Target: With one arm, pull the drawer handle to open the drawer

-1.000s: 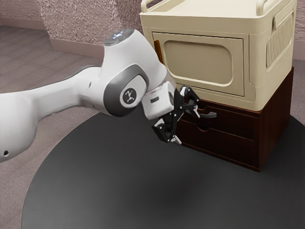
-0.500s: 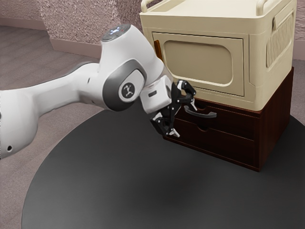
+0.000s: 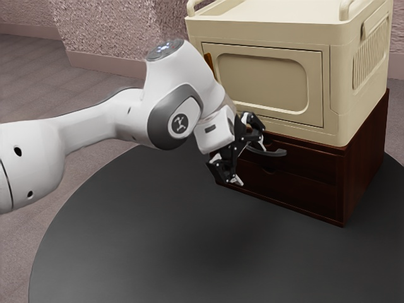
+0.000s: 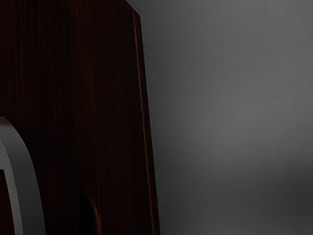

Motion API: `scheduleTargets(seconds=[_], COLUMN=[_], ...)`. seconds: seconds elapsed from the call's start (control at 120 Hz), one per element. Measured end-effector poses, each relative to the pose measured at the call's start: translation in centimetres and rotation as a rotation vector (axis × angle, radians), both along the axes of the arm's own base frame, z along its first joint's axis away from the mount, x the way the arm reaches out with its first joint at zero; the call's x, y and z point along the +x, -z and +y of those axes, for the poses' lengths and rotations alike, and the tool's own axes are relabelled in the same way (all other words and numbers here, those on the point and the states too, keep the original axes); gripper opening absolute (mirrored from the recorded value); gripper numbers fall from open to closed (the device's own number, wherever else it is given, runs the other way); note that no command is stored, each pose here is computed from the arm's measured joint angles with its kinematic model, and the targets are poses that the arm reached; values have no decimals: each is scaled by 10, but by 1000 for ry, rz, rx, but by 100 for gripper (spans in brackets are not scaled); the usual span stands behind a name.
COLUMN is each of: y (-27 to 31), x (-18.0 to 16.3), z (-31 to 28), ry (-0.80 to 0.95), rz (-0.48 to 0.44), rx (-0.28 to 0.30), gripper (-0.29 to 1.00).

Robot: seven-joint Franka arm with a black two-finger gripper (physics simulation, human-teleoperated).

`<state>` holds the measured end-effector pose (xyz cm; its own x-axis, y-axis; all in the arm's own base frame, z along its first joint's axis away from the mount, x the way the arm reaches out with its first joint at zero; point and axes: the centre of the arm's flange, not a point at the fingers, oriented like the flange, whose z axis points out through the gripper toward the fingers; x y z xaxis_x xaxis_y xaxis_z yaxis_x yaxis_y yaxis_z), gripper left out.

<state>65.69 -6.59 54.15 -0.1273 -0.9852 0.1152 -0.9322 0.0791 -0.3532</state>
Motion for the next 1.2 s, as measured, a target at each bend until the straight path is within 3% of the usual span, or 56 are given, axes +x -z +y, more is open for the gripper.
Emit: scheduleTargets(seconds=[0.592, 1.2], y=[-10, -14], x=[-17, -72], z=[-1, -6], ry=[-35, -65], rz=[2, 12], rx=[-13, 0], gripper=[19, 6])
